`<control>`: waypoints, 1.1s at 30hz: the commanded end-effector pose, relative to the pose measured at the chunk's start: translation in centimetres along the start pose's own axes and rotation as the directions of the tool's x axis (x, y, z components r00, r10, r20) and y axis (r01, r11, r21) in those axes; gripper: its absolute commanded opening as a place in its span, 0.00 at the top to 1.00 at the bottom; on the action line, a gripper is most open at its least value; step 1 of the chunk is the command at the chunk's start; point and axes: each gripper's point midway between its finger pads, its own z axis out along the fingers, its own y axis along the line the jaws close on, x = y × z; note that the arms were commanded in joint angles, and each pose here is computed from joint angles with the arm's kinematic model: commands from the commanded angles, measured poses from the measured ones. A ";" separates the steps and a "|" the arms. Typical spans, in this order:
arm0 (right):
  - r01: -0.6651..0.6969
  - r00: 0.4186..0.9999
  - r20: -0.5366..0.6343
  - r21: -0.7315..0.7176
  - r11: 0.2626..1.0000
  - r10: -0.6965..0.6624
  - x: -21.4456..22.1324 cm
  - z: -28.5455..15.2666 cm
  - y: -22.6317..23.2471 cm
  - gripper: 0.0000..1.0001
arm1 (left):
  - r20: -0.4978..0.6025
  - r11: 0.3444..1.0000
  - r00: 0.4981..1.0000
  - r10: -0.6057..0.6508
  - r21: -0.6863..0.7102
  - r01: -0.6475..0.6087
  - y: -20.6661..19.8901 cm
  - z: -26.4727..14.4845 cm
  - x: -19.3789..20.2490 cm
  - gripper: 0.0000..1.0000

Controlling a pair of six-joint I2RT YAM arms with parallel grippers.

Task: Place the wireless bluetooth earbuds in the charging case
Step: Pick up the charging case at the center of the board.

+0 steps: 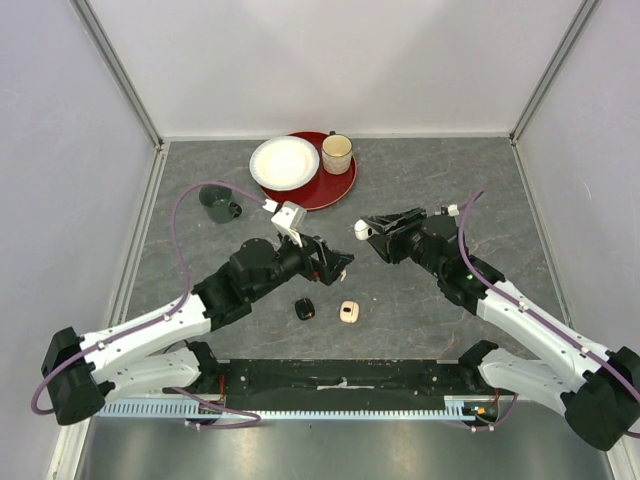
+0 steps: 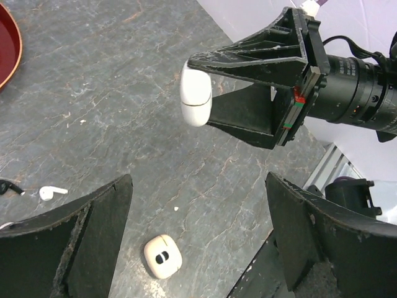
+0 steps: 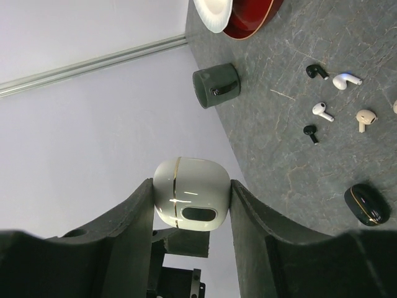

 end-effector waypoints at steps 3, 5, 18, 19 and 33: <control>-0.050 0.998 -0.048 -0.035 0.998 0.048 0.9 -0.6 1.2 1.00 | 0.193 0.999 0.981 0.031 -0.019 -0.028 -1.5 1.9 -4.3 0.07; -0.049 0.998 -0.049 -0.039 0.998 0.047 0.9 -0.5 1.4 1.00 | 0.185 0.999 0.982 0.038 -0.017 -0.036 -1.7 2.7 -3.9 0.07; -0.057 0.992 -0.116 -0.028 0.998 0.053 2.1 -0.9 1.5 1.00 | 0.203 0.999 0.978 0.051 -0.022 -0.047 -2.0 5.3 -3.7 0.24; -0.055 0.992 -0.117 -0.028 0.998 0.051 2.1 -0.9 1.5 1.00 | 0.200 0.999 0.978 0.052 -0.026 -0.048 -1.8 5.3 -3.5 0.25; -0.050 0.990 -0.136 -0.044 0.998 0.043 2.4 -1.3 2.0 1.00 | 0.176 0.999 0.983 0.044 -0.014 -0.042 -2.0 6.6 -2.6 0.37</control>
